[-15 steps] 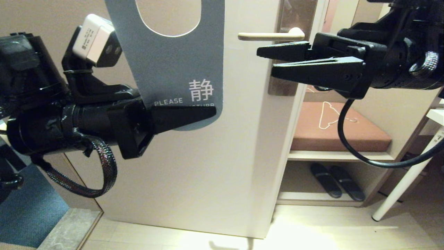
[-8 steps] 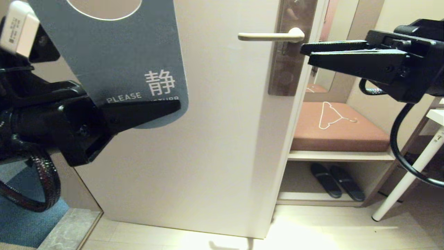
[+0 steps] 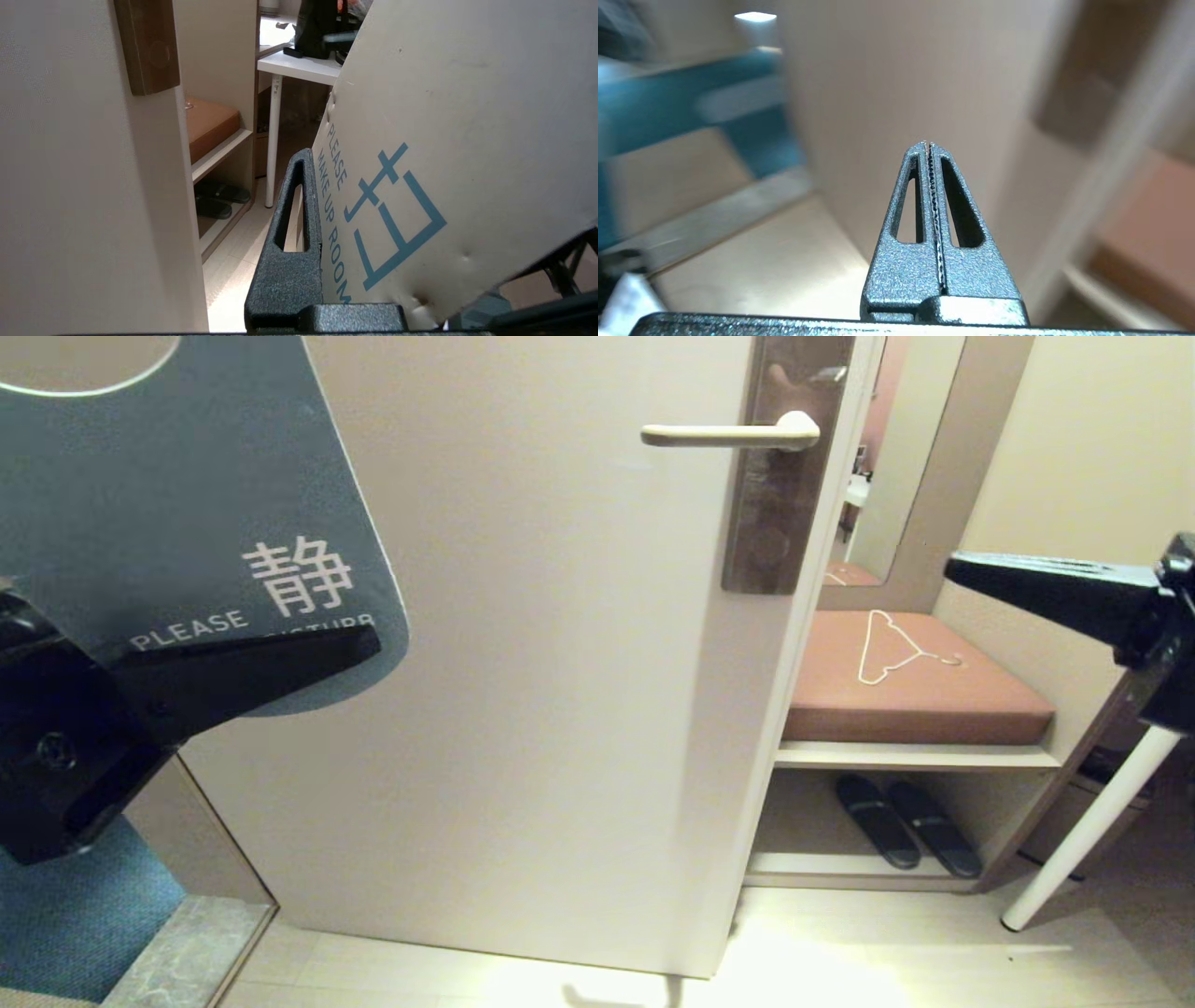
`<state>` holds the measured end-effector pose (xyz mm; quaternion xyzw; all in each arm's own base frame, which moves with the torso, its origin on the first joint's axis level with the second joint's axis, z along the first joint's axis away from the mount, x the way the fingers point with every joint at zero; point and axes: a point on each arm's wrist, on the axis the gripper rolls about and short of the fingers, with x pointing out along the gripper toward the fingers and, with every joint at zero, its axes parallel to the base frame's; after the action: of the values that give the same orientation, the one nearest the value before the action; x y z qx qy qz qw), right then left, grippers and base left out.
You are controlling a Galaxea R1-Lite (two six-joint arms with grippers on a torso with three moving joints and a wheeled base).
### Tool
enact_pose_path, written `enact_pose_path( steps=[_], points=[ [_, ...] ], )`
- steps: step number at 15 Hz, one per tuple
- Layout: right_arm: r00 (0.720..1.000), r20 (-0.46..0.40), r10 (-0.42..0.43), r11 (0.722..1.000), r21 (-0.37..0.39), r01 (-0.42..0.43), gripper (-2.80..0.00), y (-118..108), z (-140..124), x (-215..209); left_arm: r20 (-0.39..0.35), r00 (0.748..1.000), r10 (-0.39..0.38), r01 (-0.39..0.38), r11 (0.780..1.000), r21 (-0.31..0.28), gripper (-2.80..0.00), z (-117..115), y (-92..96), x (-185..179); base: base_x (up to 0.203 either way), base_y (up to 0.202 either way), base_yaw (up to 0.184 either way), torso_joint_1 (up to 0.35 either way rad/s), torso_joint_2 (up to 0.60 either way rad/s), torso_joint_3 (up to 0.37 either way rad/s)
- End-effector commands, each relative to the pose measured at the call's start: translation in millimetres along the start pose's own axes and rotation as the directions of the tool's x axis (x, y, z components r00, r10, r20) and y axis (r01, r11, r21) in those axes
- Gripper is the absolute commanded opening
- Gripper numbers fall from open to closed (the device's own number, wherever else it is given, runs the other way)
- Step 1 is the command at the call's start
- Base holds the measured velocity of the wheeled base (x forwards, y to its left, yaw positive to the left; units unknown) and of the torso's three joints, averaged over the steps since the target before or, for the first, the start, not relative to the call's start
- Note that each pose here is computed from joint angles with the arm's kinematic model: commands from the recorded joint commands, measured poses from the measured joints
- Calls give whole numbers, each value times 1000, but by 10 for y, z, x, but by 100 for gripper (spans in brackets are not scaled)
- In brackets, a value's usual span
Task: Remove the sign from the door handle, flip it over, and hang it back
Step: Hang the sign back with the other side facing out
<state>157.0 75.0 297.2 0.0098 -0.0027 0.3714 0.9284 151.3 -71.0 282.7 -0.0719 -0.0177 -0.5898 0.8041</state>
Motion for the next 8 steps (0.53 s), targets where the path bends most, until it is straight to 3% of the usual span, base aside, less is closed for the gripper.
enact_pose_path(
  steps=[1,2,3,5,8],
  points=[
    [994,25,-109,994,-7,109,-280,143,-185,-456,18,1000,-5,4,1000,23,-280,13,-122,-94,0,0,0,0,0,0],
    [985,9,-174,985,-2,174,-280,167,-338,-598,19,1000,2,-2,1000,25,-280,-1,-145,-126,0,0,0,0,0,0],
    [958,-17,-285,958,4,286,-280,151,-516,-726,19,1000,6,-7,1000,25,-280,-14,-169,-155,0,0,0,0,0,0],
    [870,-52,-491,871,8,492,-280,107,-805,-948,15,1000,23,-23,1000,19,-280,-57,-205,-217,0,0,0,0,0,0],
    [720,-77,-690,721,4,692,-280,131,-1183,-1245,8,999,43,-43,999,10,-280,-124,-289,-312,0,0,0,0,0,0]
  ],
)
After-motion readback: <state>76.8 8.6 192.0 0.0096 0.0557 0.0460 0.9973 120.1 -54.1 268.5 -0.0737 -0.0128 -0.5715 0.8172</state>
